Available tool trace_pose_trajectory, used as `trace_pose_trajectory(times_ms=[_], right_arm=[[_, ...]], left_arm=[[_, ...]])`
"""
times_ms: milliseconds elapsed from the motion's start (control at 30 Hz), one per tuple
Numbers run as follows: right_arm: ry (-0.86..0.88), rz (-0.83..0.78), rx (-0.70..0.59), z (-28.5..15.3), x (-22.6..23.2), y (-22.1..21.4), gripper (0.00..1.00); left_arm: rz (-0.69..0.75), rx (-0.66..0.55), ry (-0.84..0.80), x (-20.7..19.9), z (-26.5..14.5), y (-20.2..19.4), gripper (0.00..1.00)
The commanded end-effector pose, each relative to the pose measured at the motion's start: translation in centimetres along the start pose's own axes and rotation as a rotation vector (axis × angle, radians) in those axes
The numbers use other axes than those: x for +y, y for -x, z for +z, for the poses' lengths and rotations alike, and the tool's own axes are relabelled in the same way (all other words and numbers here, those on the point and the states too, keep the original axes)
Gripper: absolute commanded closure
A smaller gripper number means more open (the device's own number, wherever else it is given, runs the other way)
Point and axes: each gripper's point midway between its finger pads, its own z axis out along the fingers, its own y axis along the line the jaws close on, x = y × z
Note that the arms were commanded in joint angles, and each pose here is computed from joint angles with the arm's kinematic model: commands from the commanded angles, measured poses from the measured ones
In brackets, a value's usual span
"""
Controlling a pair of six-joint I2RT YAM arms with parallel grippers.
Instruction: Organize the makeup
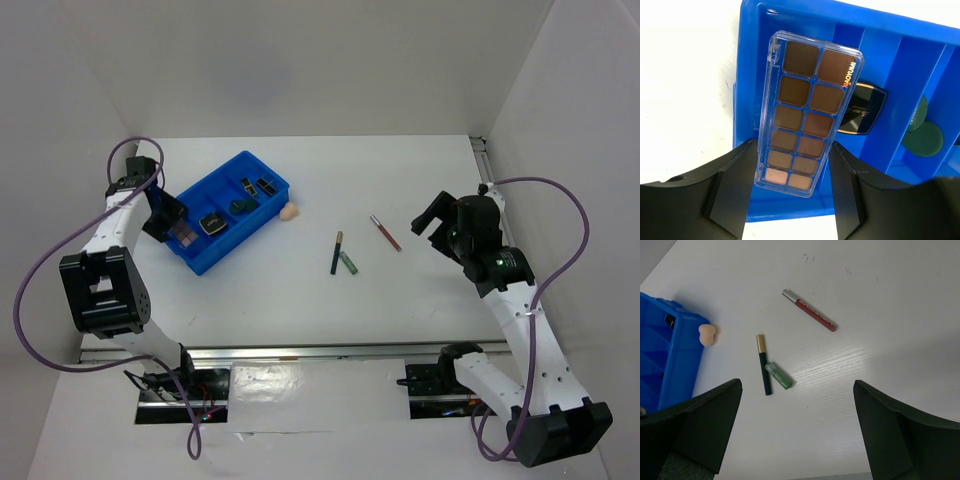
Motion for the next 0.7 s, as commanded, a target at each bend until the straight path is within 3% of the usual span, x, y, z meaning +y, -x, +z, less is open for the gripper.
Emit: trace_pose_trajectory(times_ms=[0, 33, 133, 667], right_arm=[[0.038, 0.001, -0.044, -0.04, 0.96, 1.28, 0.0], [0.032, 0.0, -0.037, 0.19, 0.9, 1.16, 0.0], [0.038, 0.001, -0.044, 0.21, 1.05, 1.33, 0.0], [0.039, 0.0, -0.031, 0.66, 1.19, 1.14, 0.0]], left_arm=[[-0.011, 0.003, 0.0, 0.09, 0.56, -0.23, 0.39], [-0.012, -0.003, -0.007, 0.0, 0.27, -0.1, 0.32], [0.007, -0.025, -0.016, -0.11, 0.04, 0.35, 0.26], [0.04, -0.044, -0.04, -0.63, -0.06, 0.5, 0.29]])
